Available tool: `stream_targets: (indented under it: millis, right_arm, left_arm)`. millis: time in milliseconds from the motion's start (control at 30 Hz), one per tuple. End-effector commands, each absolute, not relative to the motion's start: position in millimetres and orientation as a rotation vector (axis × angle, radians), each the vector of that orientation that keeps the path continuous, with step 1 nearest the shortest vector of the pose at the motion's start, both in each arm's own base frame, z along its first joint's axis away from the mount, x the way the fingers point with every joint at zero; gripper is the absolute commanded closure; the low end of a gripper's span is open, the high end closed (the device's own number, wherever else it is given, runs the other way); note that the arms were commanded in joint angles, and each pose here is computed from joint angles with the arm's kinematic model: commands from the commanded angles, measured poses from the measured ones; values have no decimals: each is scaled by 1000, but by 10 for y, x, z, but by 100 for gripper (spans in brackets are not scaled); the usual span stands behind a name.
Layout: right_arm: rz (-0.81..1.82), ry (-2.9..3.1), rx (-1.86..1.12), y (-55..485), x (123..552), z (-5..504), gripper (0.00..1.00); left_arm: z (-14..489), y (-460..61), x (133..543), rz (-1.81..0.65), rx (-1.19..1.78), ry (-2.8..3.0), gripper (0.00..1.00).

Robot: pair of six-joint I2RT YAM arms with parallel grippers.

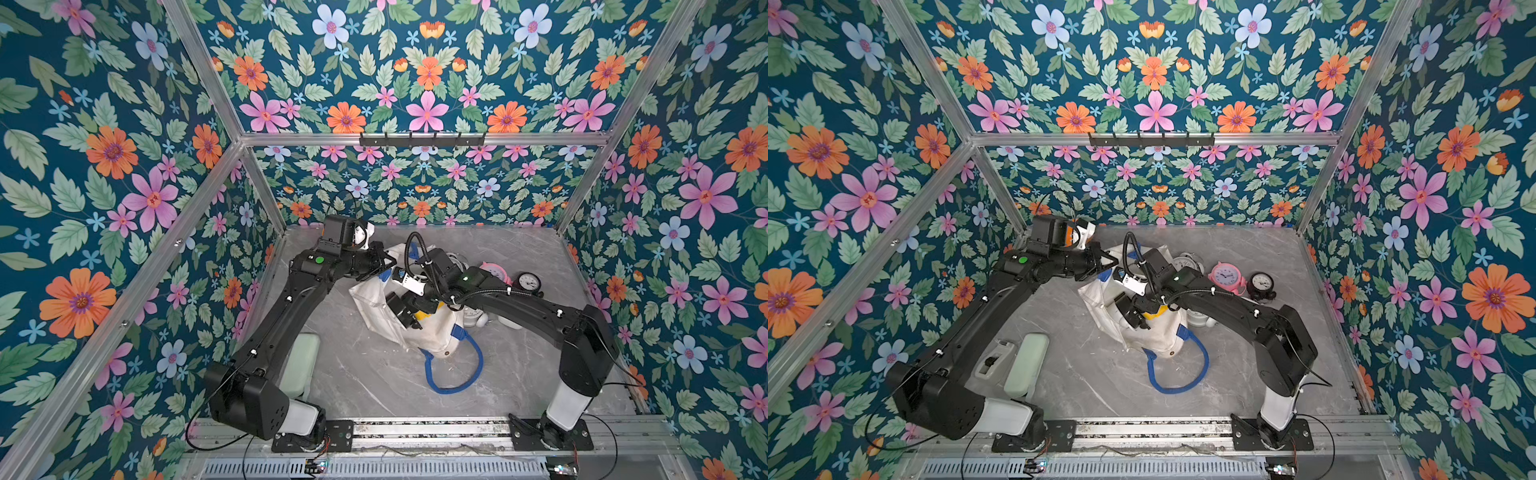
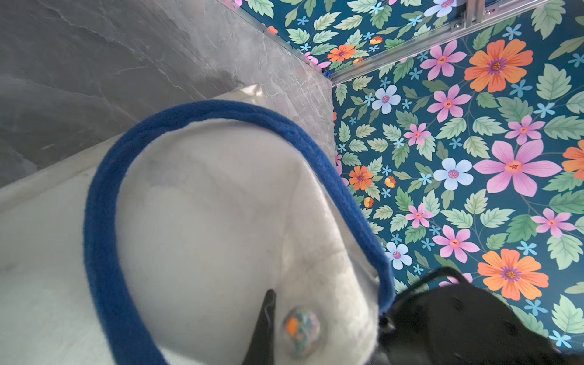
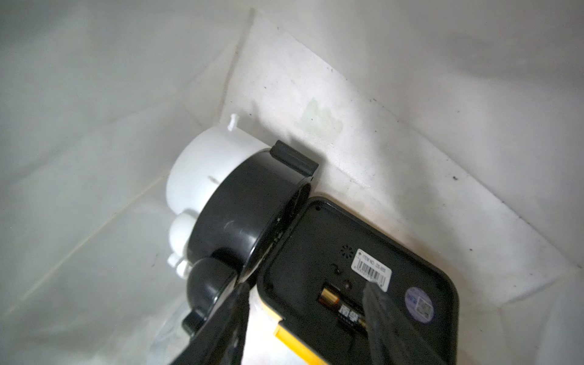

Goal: Take the alarm clock out of the canvas bag
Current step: Adjust the alarm at the canvas bag, then pick up the alarm from the canvas bag.

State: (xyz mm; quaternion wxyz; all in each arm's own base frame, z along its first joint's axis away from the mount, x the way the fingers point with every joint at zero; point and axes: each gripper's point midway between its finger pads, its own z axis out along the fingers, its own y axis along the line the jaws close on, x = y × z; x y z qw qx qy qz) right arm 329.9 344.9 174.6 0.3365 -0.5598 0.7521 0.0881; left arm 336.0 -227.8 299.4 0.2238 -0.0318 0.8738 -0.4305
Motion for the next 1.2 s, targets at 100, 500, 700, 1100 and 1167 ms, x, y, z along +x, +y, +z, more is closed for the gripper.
stream_targets:
  millis: [100, 500, 700, 1100, 1167]
  right_arm:
    - [52, 1869, -1677, 3272, 3126, 1608, 35]
    - [-231, 1760, -1757, 3255, 3343, 1142, 29]
    - [-314, 1650, -1800, 3223, 3413, 1022, 26]
    - [-462, 1503, -1723, 3197, 3794, 1014, 23]
    - [-459, 1487, -1722, 3211, 3832, 1012, 23]
  left_arm:
    - [3088, -2301, 3386, -1246, -42, 2365, 100]
    - [3136, -2328, 3365, -1283, -11, 2354, 100]
    - [3172, -2355, 3334, -1313, 14, 2343, 100]
    - [3287, -2409, 3285, -1377, 66, 2304, 100]
    - [3308, -2408, 3286, -1381, 65, 2296, 100]
